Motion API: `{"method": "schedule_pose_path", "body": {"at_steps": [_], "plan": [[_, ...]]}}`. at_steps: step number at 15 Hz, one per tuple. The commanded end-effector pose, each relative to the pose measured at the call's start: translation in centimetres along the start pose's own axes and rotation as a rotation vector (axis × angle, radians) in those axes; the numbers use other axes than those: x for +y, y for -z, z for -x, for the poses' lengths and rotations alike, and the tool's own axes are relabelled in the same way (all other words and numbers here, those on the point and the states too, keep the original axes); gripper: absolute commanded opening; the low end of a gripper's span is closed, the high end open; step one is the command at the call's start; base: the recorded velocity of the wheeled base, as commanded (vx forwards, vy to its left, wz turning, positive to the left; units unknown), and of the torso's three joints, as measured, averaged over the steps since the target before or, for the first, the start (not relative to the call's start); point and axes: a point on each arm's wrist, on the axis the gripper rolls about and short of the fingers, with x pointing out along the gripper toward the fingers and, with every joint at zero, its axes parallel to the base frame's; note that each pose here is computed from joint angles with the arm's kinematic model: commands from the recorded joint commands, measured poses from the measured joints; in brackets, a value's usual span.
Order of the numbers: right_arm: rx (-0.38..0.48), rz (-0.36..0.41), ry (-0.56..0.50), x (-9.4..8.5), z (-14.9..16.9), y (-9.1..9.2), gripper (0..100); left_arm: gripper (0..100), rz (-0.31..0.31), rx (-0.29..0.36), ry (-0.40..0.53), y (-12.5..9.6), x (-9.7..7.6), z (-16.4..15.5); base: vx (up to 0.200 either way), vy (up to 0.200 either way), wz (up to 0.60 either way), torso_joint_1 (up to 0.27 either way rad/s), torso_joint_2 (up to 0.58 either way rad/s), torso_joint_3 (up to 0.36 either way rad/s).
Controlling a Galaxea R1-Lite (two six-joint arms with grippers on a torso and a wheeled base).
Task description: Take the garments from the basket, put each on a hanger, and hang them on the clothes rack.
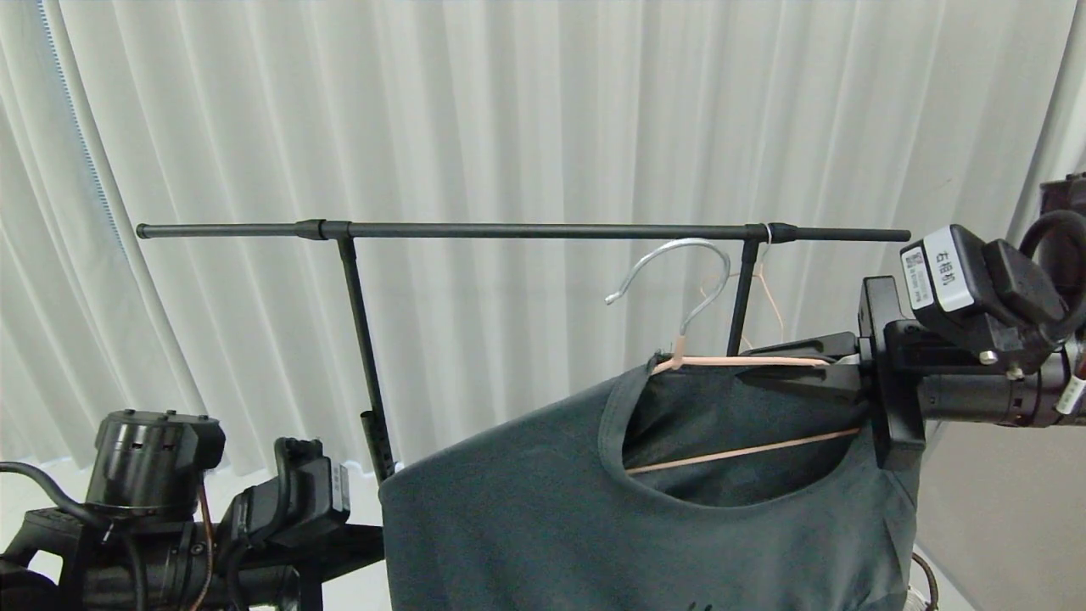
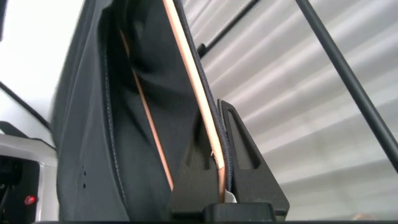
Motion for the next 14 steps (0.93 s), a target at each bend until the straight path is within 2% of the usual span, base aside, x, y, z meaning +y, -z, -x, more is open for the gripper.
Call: {"method": "schedule_pose_path", "body": {"at_steps": [1,3,10,14], "plan": [[0.005,-0.003,0.005,-0.1,0.0,0.1,0,0,0.022,-0.014,-0.091,-0.2,0.5,1.7,0.000,0.000,0.00,0.000,0.00,0.000],[0.009,-0.004,0.004,-0.1,0.0,0.2,0,0,0.076,-0.055,-0.134,-1.3,0.5,2.7,0.000,0.000,0.00,0.000,0.00,0.000],[0.063,-0.043,0.023,-0.3,0.4,1.1,0,0,0.121,-0.185,-0.252,-4.7,0.8,5.8,0.000,0.000,0.00,0.000,0.00,0.000],[0.131,-0.090,0.060,-0.7,1.1,2.5,0,0,0.092,-0.226,-0.305,-5.9,1.1,7.1,0.000,0.000,0.00,0.000,0.00,0.000]]}}
